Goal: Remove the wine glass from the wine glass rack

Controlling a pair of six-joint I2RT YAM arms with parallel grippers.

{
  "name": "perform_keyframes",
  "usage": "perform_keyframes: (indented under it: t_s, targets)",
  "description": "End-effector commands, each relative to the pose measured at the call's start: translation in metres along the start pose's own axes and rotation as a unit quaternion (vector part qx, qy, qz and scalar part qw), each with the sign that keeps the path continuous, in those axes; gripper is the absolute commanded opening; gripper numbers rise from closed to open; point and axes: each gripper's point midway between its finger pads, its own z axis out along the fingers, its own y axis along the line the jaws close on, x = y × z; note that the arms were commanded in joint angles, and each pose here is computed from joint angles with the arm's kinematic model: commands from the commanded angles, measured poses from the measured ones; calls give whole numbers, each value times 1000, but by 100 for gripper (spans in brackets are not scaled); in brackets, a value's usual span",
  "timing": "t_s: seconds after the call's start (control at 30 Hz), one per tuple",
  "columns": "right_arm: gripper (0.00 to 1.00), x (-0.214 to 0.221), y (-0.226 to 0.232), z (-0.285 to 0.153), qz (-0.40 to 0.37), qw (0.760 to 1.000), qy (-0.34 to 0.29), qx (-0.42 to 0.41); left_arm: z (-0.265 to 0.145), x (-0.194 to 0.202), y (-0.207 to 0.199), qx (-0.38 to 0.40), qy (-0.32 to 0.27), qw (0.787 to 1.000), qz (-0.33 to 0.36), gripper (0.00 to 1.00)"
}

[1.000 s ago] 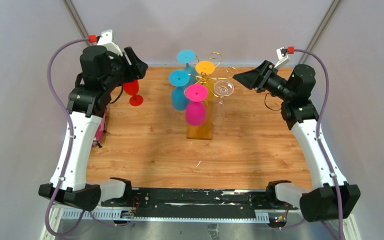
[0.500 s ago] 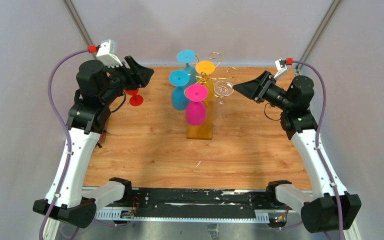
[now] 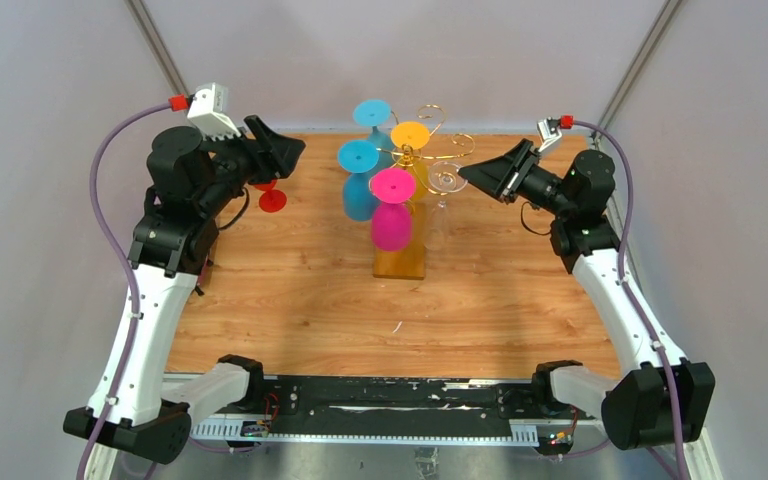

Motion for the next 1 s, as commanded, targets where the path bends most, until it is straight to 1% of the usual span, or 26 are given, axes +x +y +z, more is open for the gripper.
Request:
perform_keyframes:
  t_s: [0.0,0.07,0.13,0.4,0.47,0.53,0.7,0.83,0.97]
  targets:
    - [41,1,20,3,-3,1000,12,-29,-1,1,1,-3,-5,1000,3,63]
    - [36,2,19,5,1,999,16,-29,-1,2,3,-6,-3,1000,4,63]
    - [29,2,19,6,5,999,18,-30,-1,3,3,-7,-1,1000,5,63]
    - [16,3,17,8,13,999,18,-23,-4,0,2,-7,-5,1000,6,63]
    - [10,3,17,7,15,1000,16,-20,-6,-1,1,-7,-8,1000,6,64]
    - [1,4,18,6,16,1000,16,-19,-6,-2,1,-7,-8,1000,6,64]
    - [0,2,28,2,22,999,18,-19,-7,-1,1,-6,-6,1000,5,64]
    - [0,4,27,0,39,999,33,11,-8,0,0,-5,-5,1000,4,64]
    - [0,5,33,-1,57,997,47,16,-8,1,-1,-1,-2,1000,1,64]
